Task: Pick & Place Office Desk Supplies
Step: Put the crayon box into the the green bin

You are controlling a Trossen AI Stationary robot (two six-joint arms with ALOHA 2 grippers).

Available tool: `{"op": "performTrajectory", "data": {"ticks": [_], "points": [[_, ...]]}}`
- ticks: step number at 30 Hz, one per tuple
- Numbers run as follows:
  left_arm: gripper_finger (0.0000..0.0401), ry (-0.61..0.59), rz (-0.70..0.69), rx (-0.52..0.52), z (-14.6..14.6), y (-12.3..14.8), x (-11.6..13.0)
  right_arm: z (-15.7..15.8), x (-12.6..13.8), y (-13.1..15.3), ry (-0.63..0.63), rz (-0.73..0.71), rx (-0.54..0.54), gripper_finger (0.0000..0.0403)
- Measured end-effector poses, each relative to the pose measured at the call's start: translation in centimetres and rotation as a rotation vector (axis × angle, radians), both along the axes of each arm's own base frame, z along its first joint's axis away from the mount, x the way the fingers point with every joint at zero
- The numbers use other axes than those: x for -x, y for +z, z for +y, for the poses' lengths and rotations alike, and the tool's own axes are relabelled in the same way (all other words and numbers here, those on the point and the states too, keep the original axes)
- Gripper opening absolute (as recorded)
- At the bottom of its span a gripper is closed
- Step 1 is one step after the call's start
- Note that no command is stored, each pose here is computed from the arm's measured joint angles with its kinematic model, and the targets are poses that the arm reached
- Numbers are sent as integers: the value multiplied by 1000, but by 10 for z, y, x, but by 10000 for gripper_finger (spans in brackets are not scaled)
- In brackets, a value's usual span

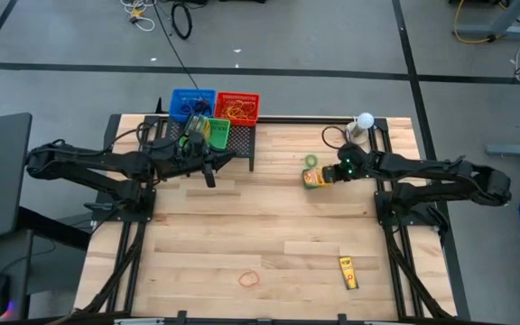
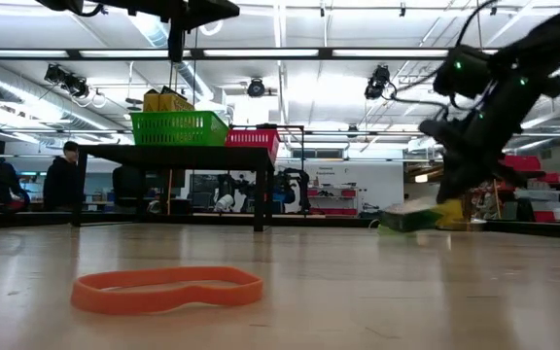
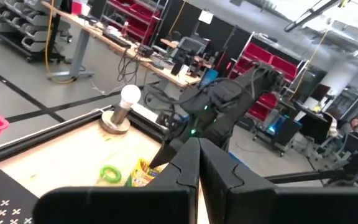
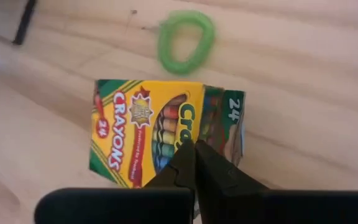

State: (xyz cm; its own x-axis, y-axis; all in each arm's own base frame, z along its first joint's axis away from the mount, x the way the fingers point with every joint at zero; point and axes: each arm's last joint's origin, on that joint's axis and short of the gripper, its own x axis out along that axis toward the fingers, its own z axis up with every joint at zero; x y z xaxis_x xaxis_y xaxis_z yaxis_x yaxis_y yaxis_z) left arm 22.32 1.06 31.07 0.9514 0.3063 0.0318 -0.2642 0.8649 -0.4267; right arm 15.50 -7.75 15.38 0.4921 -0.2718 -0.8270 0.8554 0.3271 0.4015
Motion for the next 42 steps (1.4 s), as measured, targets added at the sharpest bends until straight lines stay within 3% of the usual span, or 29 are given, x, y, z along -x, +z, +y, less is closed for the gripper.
{"op": "performTrajectory", "data": {"ticks": [7,14,21,26,32,37,42], "points": [[9,17,-25,2,1,7,9,11,-18,43,235,101,180,1],[9,58,13,65,13,8,27,36,-44,92,497,109,467,1],[9,23,12,42,21,10,31,57,-89,116,808,203,759,0],[9,11,36,53,26,8,32,77,-140,111,1099,278,961,0],[9,-2,78,53,28,4,32,104,-188,81,1383,401,1316,0],[9,-3,103,57,28,1,32,119,-216,55,1481,477,1568,0],[9,-6,123,71,27,-1,32,126,-233,31,1555,460,1697,0]]}}
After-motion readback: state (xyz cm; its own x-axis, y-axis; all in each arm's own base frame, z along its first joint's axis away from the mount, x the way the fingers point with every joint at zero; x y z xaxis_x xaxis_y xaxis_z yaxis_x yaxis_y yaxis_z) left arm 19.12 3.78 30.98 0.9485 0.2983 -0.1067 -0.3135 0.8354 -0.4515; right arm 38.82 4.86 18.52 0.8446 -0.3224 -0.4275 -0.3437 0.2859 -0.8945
